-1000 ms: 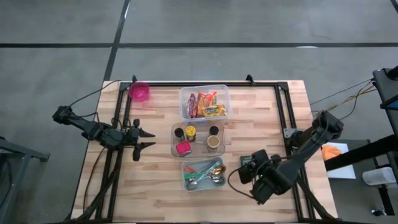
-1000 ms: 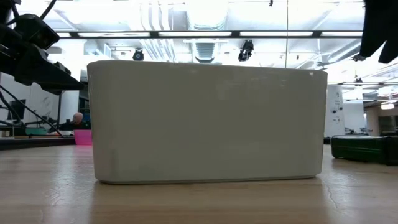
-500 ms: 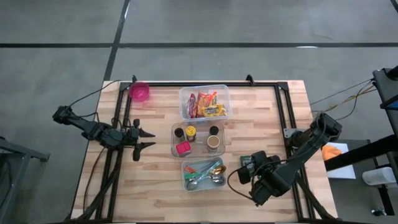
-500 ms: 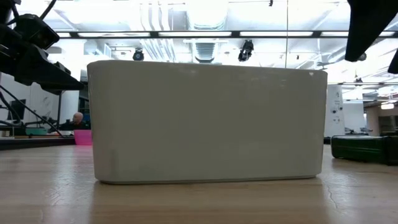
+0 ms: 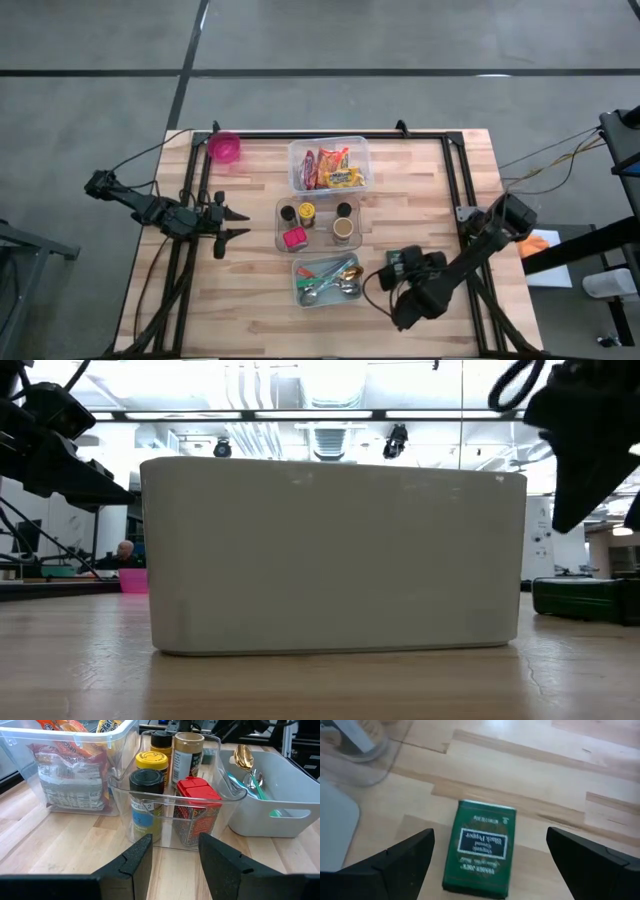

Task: Pick & Place Food Item
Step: Put the green spice can into the transparent bin

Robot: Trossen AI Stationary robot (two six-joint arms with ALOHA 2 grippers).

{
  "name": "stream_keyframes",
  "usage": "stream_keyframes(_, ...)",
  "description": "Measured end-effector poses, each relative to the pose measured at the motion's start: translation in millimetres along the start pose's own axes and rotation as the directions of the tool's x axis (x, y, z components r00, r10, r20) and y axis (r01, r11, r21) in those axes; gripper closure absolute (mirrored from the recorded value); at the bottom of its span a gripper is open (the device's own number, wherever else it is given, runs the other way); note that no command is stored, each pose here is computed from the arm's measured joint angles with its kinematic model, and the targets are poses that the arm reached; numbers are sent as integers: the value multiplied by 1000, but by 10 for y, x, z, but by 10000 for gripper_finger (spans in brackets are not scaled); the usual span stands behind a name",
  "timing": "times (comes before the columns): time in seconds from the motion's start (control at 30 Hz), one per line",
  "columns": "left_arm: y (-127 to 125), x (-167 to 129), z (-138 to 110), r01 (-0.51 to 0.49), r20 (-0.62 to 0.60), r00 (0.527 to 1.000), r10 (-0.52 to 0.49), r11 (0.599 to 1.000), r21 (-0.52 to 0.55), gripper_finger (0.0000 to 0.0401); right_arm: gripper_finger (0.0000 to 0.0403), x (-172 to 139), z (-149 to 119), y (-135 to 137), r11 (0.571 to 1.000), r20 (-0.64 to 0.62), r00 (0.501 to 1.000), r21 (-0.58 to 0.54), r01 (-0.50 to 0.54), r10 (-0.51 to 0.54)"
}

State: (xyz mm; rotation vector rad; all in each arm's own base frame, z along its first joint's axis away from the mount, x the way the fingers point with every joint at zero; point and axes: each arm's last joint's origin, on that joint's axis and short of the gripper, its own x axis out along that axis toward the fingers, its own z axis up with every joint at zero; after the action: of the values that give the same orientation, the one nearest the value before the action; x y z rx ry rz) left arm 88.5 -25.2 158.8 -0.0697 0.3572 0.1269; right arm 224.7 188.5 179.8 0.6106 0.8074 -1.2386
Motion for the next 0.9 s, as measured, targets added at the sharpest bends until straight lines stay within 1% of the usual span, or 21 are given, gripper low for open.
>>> stream_keyframes(0.13, 0, 0, 0, 0, 0, 1000, 0, 1000, 0, 238, 24, 77, -68, 46, 1000, 59, 998, 4, -8, 8)
stream_keyframes(0.4, 0, 0, 0, 0, 0, 1000, 0, 1000, 0, 238, 24, 226, -202, 95, 999, 79, 996, -18, 39, -38)
stream_keyframes(0.73, 0, 0, 0, 1, 0, 1000, -1, 1000, 0, 238, 24, 362, -333, 145, 998, 85, 995, -28, 62, -59)
stream_keyframes(0.9, -1, 0, 0, 2, -1, 1000, -2, 1000, 0, 237, 24, 404, -366, 158, 998, 57, 997, -12, 55, -54)
